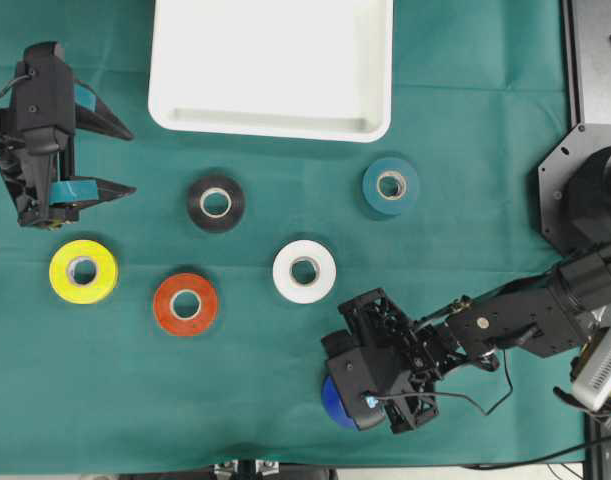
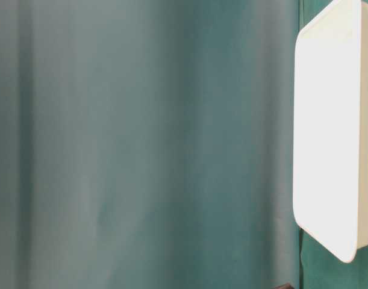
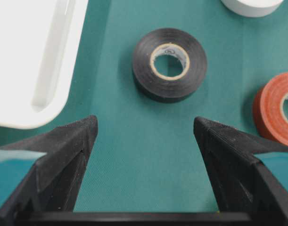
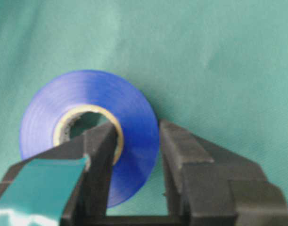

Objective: Put the tape alternately from left to right into the white case.
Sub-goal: 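Lower the right gripper into the blue roll's hole and close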

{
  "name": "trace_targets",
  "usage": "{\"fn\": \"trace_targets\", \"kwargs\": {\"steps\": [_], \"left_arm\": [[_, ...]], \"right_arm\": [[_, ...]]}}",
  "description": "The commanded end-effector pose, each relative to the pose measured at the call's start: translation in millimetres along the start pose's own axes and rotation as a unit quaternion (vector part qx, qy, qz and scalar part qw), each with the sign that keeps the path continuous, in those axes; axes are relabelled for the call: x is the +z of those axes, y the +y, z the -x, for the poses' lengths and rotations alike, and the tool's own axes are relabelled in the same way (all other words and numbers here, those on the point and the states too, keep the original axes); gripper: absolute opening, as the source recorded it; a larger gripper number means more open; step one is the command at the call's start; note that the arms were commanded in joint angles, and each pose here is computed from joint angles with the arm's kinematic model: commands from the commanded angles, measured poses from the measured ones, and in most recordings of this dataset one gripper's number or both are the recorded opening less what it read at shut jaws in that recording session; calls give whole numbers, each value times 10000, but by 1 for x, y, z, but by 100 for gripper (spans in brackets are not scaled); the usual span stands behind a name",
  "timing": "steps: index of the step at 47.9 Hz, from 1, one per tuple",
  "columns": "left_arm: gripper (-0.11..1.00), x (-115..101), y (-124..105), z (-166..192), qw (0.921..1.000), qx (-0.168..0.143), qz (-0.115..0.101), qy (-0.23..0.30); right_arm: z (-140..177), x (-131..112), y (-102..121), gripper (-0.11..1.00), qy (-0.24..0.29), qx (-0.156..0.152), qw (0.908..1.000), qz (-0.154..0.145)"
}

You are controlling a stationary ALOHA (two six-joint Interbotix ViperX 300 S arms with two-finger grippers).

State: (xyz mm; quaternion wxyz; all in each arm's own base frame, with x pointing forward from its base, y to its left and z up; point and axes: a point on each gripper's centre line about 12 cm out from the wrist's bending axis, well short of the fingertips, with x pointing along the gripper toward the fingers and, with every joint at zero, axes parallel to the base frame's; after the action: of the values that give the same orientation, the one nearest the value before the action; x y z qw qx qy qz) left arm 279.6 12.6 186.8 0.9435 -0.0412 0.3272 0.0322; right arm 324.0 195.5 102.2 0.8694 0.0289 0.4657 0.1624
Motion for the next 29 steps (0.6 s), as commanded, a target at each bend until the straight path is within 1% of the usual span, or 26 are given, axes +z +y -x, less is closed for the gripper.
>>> {"fn": "trace_targets", "kwargs": {"steps": [1,13,29], "left_arm": [[40,5,0,2,9999,-7,7,-115],[40,6,0,2,9999,-1,12,-115],[40,5,0,2,9999,-7,7,-115]], "right_arm": [[9,15,7,24,-250,99,9996,12],[15,23,9,24,-352,130,9993,6],[53,42,15,24,-498,179,9986,5]]}}
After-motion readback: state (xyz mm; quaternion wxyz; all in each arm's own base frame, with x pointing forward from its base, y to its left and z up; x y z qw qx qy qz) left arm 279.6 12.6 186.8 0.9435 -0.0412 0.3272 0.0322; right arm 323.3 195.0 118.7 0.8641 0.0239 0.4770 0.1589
